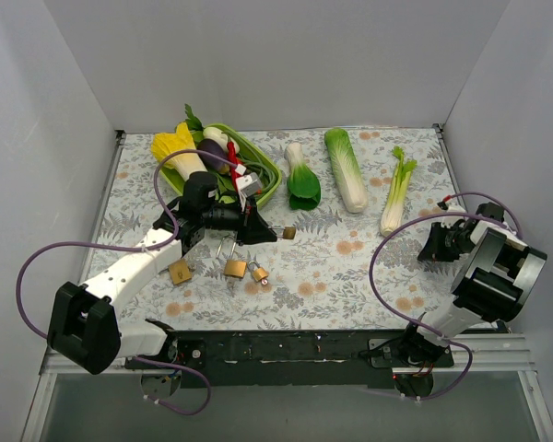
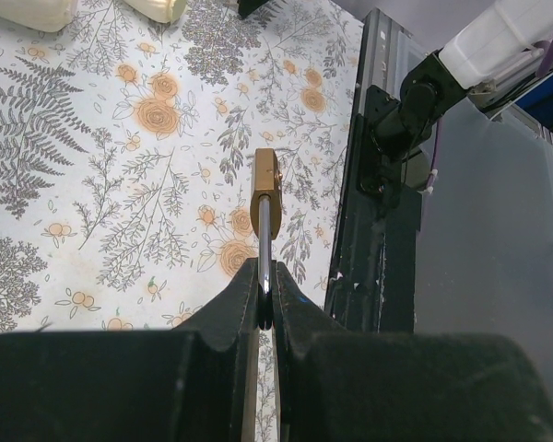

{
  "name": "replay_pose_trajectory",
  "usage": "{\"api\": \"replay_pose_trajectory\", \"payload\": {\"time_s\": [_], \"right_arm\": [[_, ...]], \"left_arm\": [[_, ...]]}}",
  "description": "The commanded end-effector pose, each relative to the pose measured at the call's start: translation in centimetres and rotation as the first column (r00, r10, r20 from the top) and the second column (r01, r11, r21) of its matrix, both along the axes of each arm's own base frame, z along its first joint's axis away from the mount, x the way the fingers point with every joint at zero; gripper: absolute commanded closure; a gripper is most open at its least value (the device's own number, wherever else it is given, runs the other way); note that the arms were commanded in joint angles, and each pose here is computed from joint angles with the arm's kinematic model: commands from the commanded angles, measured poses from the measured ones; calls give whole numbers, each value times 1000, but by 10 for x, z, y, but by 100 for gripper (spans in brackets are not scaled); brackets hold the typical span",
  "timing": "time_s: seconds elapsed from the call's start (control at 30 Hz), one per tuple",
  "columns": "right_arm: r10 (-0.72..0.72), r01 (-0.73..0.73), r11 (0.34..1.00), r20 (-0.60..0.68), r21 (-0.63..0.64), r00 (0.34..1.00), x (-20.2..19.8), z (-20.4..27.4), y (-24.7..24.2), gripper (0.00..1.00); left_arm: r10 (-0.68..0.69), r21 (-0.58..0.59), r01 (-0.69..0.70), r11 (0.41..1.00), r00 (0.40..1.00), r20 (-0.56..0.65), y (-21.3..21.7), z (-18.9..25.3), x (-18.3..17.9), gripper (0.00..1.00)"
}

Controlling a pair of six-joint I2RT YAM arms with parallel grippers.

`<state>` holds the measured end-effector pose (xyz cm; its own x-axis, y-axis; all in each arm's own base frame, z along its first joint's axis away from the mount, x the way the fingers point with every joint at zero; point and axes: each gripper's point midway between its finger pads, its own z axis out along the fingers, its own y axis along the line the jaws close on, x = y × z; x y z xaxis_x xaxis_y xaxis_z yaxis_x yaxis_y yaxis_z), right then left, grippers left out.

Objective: Lock with the key
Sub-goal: Place the key at the center of the board.

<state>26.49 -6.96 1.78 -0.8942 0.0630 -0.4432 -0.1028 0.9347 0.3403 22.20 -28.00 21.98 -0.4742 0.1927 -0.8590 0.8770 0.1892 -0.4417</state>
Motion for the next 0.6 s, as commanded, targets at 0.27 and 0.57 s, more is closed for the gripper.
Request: {"api": "replay_pose_trajectory", "payload": {"time_s": [0.27,0.57], "right_arm": [[49,-49,998,3,-50,999,1,19,-7,50],[263,-239,961,184,-142,947,29,96,15,26]], "left_arm": [[-9,-9,9,1000,1000,17,2,1,-3,100],[19,6,-19,1000,982,-188,-6,-3,-2,100]]}}
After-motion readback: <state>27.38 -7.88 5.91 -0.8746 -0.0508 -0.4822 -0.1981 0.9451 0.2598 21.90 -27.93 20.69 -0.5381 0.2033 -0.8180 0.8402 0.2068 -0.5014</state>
